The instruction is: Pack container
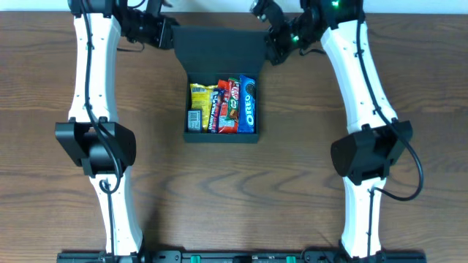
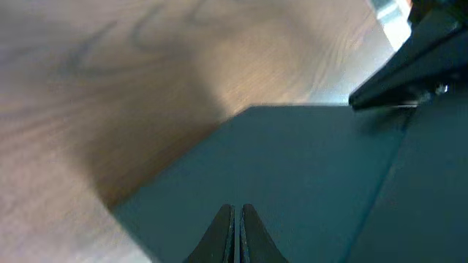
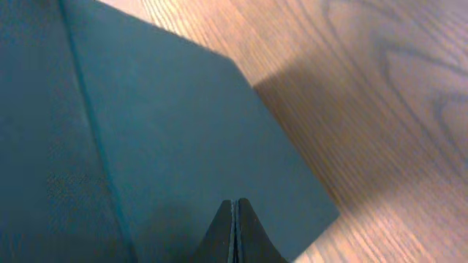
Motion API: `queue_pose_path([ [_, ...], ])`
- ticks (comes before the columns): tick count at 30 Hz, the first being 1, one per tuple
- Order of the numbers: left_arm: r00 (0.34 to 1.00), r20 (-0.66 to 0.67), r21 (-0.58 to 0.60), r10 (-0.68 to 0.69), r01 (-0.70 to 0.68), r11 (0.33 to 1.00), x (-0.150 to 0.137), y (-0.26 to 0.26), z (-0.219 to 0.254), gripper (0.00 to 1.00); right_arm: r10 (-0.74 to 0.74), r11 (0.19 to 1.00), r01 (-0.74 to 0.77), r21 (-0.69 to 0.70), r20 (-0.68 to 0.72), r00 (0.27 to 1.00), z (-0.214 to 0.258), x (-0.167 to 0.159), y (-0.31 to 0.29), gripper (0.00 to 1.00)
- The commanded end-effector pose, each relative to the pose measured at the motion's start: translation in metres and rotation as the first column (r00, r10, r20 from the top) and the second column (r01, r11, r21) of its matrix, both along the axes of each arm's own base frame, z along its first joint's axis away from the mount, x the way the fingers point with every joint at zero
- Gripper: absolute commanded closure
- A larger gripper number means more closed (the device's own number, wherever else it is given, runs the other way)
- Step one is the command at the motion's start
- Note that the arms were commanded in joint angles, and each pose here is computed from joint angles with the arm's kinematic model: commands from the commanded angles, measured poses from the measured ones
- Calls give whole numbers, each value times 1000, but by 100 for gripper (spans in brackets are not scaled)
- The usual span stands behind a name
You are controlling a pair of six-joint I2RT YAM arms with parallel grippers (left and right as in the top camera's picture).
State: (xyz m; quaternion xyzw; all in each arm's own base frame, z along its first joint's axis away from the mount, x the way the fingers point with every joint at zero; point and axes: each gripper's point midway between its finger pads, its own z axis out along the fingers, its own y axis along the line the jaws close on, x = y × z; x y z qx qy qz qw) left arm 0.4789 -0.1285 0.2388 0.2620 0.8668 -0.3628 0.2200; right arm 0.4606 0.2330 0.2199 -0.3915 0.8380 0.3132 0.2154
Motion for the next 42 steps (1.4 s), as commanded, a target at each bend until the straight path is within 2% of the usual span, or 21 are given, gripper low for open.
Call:
queue_pose_path([
  [1,992,100,86,-76,68,994,-15,1,19,94,56,998,-53,-46,79,995,15,-9,0,99],
  [8,994,40,237,-104,92,967,-41,20,11,94,73,996,-70,-59,54,996,20,-24,-5,99],
  [13,992,58,308,-108,84,948,-48,33,17,94,74,995,-71,-76,29,997,22,-33,-9,99],
  [22,989,100,329,-109,70,942,-52,38,31,94,73,993,-70,-90,32,997,26,-37,-12,98],
  [27,987,122,348,-103,55,936,-46,41,30,94,51,991,-43,-129,57,997,23,-29,-17,98],
  [32,991,125,363,-45,-4,932,-38,48,30,94,-96,977,113,-183,99,990,21,-3,-29,96],
  [33,991,130,362,-44,-6,932,-37,48,30,93,-102,977,121,-176,114,988,23,1,-28,78],
  [34,990,137,359,-44,-8,933,-36,48,31,84,-102,978,123,-168,127,987,25,4,-26,55],
  [36,984,173,332,-50,-11,943,-33,44,39,46,-92,984,118,-137,180,979,34,12,-18,7],
  [37,978,204,313,-54,-13,950,-30,40,46,18,-89,986,116,-120,215,973,41,17,-14,1],
  [38,968,243,292,-59,-16,956,-26,37,54,5,-86,988,116,-105,254,963,49,22,-10,1],
  [42,895,440,235,-74,-35,971,-7,26,96,5,-103,992,127,-23,451,886,90,52,4,1],
])
